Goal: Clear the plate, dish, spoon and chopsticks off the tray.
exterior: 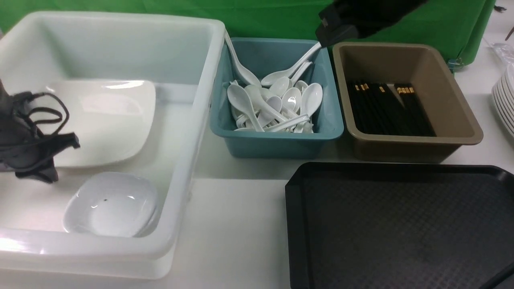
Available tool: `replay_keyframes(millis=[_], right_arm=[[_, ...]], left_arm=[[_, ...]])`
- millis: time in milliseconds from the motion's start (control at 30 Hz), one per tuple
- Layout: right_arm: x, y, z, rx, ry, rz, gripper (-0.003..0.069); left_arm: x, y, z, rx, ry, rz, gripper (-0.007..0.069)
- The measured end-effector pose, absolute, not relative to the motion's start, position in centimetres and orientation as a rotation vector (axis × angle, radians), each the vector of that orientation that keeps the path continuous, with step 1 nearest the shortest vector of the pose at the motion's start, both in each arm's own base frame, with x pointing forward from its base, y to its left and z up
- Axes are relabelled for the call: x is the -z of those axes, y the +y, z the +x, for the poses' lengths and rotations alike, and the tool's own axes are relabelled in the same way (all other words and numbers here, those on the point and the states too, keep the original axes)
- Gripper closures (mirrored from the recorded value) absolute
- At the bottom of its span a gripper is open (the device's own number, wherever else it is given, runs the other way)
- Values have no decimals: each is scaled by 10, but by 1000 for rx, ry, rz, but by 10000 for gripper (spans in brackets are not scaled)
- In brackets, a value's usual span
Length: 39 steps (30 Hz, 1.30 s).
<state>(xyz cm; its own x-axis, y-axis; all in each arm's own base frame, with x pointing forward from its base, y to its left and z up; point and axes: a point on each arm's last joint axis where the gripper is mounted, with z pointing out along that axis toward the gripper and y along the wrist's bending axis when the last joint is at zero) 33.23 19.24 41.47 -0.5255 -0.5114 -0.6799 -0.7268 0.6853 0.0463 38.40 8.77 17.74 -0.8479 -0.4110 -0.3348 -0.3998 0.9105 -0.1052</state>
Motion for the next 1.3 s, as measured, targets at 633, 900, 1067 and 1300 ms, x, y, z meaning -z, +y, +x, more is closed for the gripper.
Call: replay_keyframes(millis=[633, 900, 1067, 1300], right_arm=[[-445, 136, 321, -72, 2306, -699, 627], [-490, 57, 250, 11, 2135, -371, 636], [-473, 35, 168, -46, 1800, -271, 636], [-395, 18, 83, -107, 1417, -220, 636]], left_arm=[[-324, 12, 338, 311, 2600, -30, 615], [-410, -48, 235, 352, 2231, 261, 615], [-439, -46, 148, 364, 1991, 306, 615], [-391, -31, 61, 382, 1775, 227, 615]])
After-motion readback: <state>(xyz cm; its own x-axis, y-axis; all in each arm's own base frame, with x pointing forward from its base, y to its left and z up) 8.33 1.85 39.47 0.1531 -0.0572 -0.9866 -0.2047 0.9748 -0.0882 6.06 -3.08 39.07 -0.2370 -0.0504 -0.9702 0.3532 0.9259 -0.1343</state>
